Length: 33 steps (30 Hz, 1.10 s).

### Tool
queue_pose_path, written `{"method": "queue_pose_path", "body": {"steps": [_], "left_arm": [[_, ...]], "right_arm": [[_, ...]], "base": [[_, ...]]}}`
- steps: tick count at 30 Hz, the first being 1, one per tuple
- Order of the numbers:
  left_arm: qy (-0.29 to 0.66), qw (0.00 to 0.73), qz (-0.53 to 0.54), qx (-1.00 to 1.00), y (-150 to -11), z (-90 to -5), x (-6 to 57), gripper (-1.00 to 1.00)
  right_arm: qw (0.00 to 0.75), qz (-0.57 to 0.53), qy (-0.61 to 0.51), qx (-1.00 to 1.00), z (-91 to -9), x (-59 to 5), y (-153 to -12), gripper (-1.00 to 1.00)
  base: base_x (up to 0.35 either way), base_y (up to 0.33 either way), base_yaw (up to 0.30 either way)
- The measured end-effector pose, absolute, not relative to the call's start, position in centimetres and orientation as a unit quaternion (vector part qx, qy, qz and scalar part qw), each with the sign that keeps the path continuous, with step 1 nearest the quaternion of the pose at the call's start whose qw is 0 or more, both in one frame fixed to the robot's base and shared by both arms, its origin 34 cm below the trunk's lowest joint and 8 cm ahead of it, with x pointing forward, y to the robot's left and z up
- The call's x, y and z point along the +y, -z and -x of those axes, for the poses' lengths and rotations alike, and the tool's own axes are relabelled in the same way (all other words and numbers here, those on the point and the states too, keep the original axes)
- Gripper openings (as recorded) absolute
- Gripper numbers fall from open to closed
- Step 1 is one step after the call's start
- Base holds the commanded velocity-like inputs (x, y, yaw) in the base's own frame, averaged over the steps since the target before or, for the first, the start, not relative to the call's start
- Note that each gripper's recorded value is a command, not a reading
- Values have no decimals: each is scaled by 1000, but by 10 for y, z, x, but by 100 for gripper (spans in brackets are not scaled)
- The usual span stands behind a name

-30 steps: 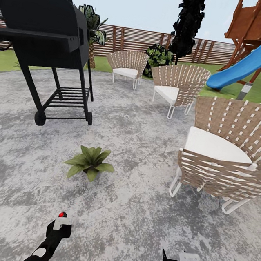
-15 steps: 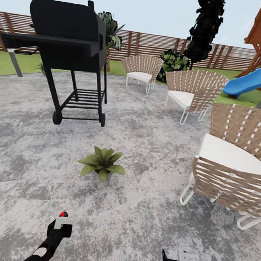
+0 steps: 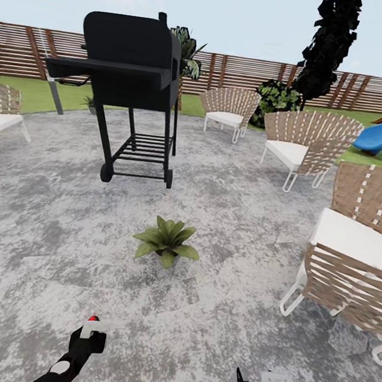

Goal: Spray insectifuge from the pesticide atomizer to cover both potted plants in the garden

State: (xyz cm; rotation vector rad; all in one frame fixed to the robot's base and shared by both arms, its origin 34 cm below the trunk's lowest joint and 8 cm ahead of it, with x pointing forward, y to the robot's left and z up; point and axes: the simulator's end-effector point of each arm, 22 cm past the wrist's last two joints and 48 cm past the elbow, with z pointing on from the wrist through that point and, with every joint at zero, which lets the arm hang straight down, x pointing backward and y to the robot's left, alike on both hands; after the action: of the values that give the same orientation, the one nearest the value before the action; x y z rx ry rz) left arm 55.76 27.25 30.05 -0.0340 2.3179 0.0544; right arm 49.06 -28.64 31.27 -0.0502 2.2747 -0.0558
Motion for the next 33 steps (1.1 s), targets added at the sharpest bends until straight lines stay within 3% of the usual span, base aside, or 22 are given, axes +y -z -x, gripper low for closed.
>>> {"method": "queue_pose_path", "body": {"steps": [18, 26, 33], "left_arm": [[6, 381, -52, 923, -296, -554, 254, -100], [74, 346, -138, 925, -289, -539, 235, -100], [125, 311, -217, 917, -289, -518, 247, -100]], "right_arm": [[426, 35, 15, 904, -496, -267, -317, 100], [431, 118, 19, 894, -506, -251, -322, 100], [449, 225, -55, 863, -536, -190, -345, 100]], "base": [[0, 0, 36], [0, 0, 0], [0, 0, 0]]}}
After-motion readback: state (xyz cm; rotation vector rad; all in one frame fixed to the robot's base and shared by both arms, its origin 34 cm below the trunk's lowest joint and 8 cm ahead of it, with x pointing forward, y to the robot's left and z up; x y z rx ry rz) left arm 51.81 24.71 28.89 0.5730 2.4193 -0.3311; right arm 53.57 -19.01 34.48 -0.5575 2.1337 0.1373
